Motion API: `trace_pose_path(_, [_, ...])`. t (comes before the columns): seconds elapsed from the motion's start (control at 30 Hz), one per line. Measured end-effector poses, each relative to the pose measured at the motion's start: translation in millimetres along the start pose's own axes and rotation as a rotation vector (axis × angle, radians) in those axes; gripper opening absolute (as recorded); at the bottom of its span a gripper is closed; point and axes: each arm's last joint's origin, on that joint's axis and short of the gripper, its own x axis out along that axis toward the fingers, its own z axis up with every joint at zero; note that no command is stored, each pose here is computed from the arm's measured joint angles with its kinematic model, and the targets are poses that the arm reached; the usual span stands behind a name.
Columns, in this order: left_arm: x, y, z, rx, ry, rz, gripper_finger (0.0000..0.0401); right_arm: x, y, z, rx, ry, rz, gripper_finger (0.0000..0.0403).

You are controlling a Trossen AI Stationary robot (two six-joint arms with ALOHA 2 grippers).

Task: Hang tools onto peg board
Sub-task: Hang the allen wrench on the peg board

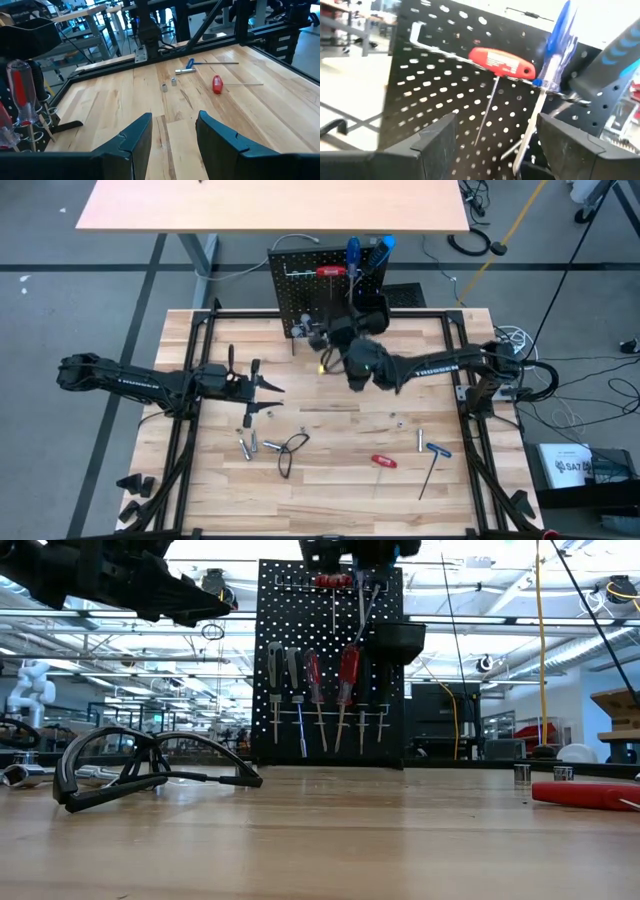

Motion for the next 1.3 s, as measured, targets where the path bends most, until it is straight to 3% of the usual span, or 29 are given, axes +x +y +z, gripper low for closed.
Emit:
trace_pose_path(0.23, [0.3,1.3,4.9,-0.042,-0.016,0.004,0.0154,-81.4,12.8,-0.2,-0.166,0.012,0.081,0.0265])
trace_pose_path(0.3, [0.4,1.7,6.8,-0.072,-0.022,0.005,0.0154,-107.1,14.6,-2.7,-0.161,0.004,0.127,0.0265])
trace_pose_path(0.4, [0.6,2.6,11.8,-0.126,-0.037,0.005,0.0154,-142.5,15.1,-2.4,-0.055,-0.019,0.247,0.0265])
trace_pose_path(0.5, [0.7,2.8,15.1,-0.192,-0.048,0.000,0.0154,-169.4,15.9,-0.6,0.102,-0.040,0.522,0.0265])
trace_pose_path(0.57, [0.8,1.5,16.1,-0.230,-0.054,-0.009,0.0154,-178.4,15.5,0.0,0.216,0.010,0.796,0.0265])
trace_pose_path(0.67, [0.9,-2.0,17.1,-0.257,-0.058,-0.029,0.0154,-178.3,18.0,-5.9,0.319,0.214,1.159,0.0265])
trace_pose_path(0.77, [0.9,-5.2,19.7,-0.292,-0.078,-0.048,0.0154,-180.3,19.3,-21.5,0.297,0.453,1.301,0.0265])
trace_pose_path(0.9, [0.6,-8.5,24.1,-0.348,-0.114,-0.071,0.0154,-185.0,9.9,-49.9,0.218,0.835,1.227,0.0265])
trace_pose_path(1.07, [0.4,-13.9,25.9,-0.348,-0.121,-0.100,0.0154,-192.0,-15.7,-80.2,0.204,1.262,0.835,0.0265])
trace_pose_path(1.2, [1.0,-16.6,26.0,-0.346,-0.117,-0.109,0.0154,-207.2,-36.6,-91.9,0.183,1.431,0.578,0.0265])
trace_pose_path(1.3, [0.9,-16.7,26.6,-0.347,-0.124,-0.104,0.0154,-221.1,-45.6,-96.4,0.172,1.479,0.488,0.0265])
